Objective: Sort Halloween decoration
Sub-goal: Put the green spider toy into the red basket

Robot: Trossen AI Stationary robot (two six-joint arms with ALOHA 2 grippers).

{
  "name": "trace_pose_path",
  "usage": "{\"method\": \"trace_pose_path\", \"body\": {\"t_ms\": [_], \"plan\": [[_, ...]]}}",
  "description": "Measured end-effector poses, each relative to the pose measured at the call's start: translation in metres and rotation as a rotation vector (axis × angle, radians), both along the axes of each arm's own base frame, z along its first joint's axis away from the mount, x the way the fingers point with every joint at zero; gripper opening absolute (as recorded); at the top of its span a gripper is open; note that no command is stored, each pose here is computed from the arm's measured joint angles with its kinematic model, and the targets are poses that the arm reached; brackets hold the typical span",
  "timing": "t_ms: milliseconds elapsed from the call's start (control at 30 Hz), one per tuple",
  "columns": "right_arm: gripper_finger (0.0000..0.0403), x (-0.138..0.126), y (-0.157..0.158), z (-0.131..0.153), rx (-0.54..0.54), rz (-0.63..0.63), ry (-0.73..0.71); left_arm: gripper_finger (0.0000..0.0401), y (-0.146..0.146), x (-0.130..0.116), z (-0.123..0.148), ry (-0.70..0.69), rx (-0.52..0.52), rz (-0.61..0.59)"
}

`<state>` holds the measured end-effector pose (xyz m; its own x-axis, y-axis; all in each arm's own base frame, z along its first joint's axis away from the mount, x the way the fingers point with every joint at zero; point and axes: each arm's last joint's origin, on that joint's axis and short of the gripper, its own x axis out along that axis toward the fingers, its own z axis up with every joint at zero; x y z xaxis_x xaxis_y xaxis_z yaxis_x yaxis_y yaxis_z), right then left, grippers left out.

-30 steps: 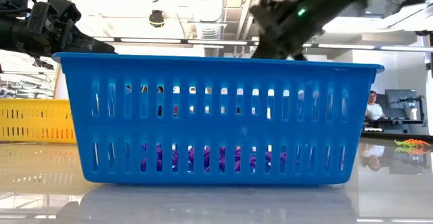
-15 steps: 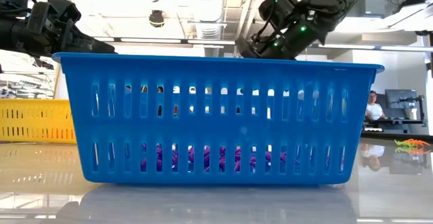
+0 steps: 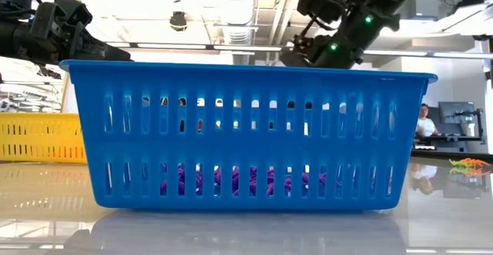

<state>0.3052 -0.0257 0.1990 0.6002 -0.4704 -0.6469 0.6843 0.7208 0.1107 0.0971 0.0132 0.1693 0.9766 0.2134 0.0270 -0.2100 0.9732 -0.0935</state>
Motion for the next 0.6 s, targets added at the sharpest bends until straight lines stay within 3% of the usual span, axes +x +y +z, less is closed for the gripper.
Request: {"method": "trace_pose_path", "body": {"t_ms": [167,367,600], "plan": [[0.0175,-0.007,0.005,-0.025,0.004,-0.094,-0.061,0.0116,0.0,0.0,0.0,0.0,0.0,0.0],[0.0216,-0.023,0.004,-0.049,-0.043,-0.136,-0.198,0.0116,0.0,0.0,0.0,0.0,0.0,0.0],[0.0254,-0.023,0.002,-0.064,-0.04,-0.151,-0.187,0.0116,0.0,0.0,0.0,0.0,0.0,0.0]]}}
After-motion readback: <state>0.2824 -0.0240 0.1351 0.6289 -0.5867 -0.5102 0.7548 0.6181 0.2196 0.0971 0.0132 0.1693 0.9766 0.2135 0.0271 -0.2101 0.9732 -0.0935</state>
